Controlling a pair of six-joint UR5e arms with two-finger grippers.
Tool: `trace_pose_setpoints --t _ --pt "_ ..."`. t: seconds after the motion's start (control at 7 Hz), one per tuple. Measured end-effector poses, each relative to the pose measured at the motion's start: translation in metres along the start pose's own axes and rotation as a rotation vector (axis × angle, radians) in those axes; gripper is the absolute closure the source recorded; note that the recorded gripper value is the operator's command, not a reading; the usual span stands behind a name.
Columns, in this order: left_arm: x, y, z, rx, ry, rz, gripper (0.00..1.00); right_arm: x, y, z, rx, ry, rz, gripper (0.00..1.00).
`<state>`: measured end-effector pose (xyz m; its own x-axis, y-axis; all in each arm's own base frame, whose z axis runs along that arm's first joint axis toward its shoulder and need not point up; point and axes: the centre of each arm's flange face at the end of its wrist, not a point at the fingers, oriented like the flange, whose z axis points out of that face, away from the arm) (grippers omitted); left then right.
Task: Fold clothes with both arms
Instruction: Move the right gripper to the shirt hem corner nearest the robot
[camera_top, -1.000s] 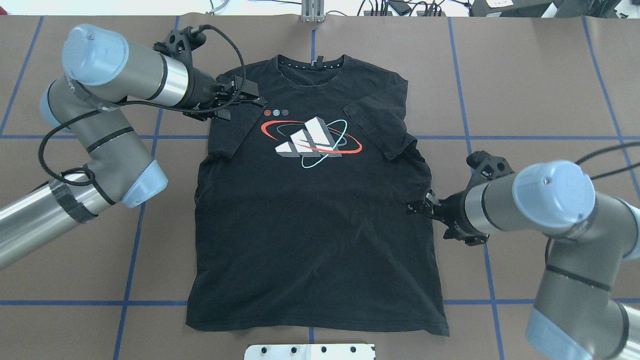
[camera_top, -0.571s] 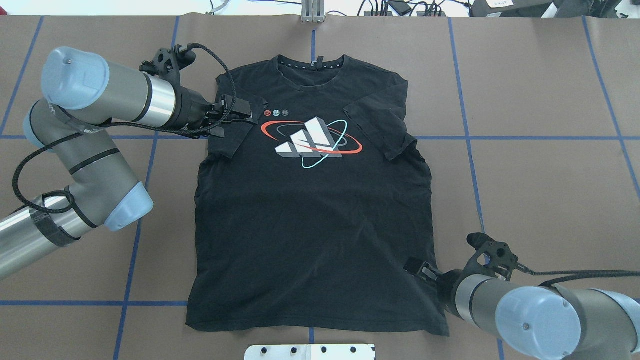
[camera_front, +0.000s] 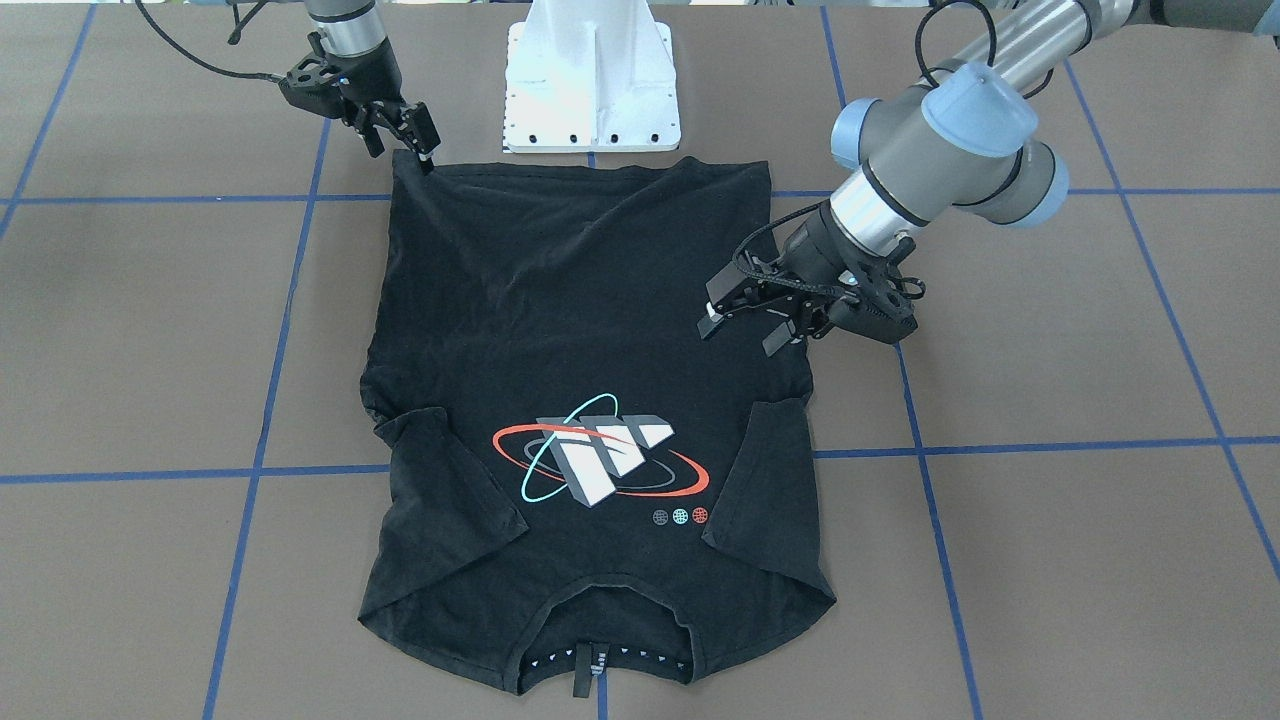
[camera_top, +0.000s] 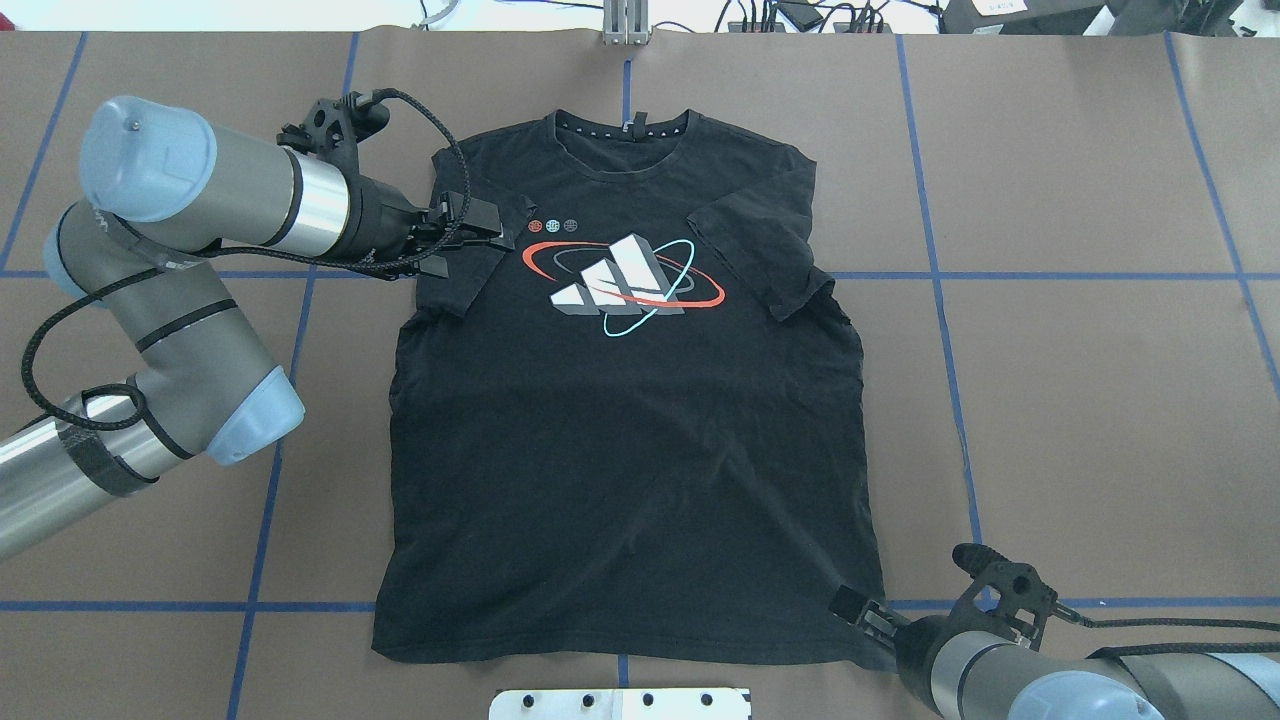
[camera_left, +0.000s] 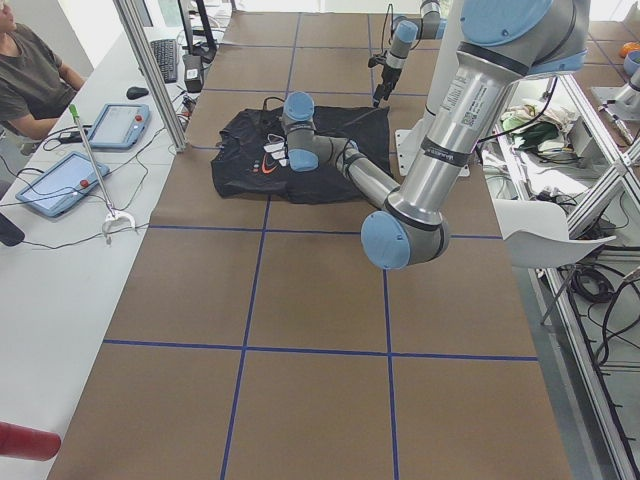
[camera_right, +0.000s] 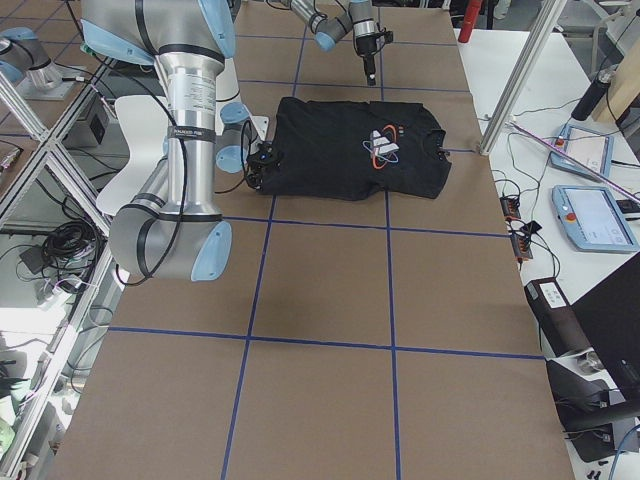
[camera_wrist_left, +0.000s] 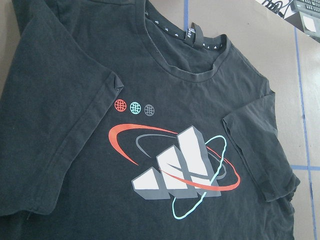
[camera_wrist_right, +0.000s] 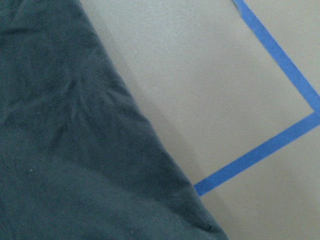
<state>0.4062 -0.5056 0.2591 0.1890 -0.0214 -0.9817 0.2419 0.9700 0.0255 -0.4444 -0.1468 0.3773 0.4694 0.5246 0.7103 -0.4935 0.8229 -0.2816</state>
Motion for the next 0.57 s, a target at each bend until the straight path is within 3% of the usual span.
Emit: trace_pose_setpoints --t 0.14,0.29,0.43,0.57 --pt "0.0001 0.0003 0.0001 0.000 0.000 -0.002 0.00 0.0035 0.0040 0.0021 -0.005 0.008 -0.007 0.08" --pt "0.0000 0.0004 0.0003 -0.001 0.000 -0.003 0.00 0.0064 0.0075 0.0049 -0.007 0.015 -0.011 0.18" --pt "-0.0002 0.0004 0.0006 -0.001 0.000 -0.003 0.00 0.0091 0.0096 0.0082 -0.006 0.022 -0.006 0.34" --pt "-0.0003 0.0004 0.0006 -0.001 -0.001 -0.003 0.00 0.0108 0.0107 0.0105 -0.004 0.026 0.004 0.62"
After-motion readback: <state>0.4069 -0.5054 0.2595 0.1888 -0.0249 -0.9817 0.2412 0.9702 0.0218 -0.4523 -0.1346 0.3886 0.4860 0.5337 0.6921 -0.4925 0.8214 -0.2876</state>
